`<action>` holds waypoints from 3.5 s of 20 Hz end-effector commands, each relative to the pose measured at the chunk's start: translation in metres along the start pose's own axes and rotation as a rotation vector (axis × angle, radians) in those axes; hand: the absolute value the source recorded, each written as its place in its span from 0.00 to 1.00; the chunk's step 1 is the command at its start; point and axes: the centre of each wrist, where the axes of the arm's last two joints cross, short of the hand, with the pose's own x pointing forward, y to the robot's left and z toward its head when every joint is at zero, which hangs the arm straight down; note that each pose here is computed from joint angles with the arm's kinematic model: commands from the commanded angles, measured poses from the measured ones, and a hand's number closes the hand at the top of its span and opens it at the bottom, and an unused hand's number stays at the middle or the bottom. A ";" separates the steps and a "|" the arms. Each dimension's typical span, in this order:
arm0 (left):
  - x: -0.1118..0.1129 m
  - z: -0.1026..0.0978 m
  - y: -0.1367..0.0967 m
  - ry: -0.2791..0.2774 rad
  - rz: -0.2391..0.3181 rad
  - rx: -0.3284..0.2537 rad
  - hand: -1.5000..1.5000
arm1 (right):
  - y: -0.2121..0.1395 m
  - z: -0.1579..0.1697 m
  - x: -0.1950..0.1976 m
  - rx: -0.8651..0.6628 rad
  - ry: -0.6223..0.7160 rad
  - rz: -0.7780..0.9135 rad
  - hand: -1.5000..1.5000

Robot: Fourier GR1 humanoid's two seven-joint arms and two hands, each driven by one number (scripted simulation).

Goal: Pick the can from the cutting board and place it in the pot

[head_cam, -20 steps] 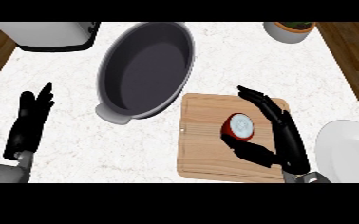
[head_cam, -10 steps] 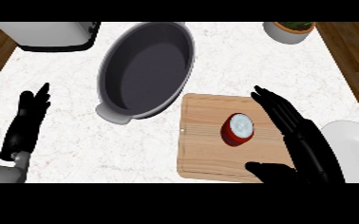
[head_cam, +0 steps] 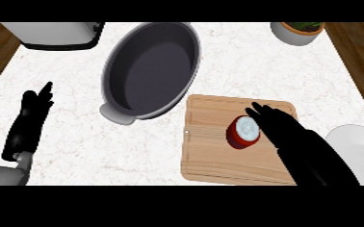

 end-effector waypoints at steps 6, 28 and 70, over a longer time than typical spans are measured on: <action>-0.005 -0.019 -0.014 0.010 0.010 -0.011 0.50 | -0.005 -0.017 0.030 0.140 0.133 0.049 0.00; 0.001 0.003 -0.014 -0.001 0.002 0.006 0.50 | 0.045 -0.079 -0.009 0.157 0.178 0.092 0.00; -0.002 0.006 -0.011 0.008 0.014 -0.009 0.50 | 0.078 -0.112 -0.041 0.031 0.087 0.176 1.00</action>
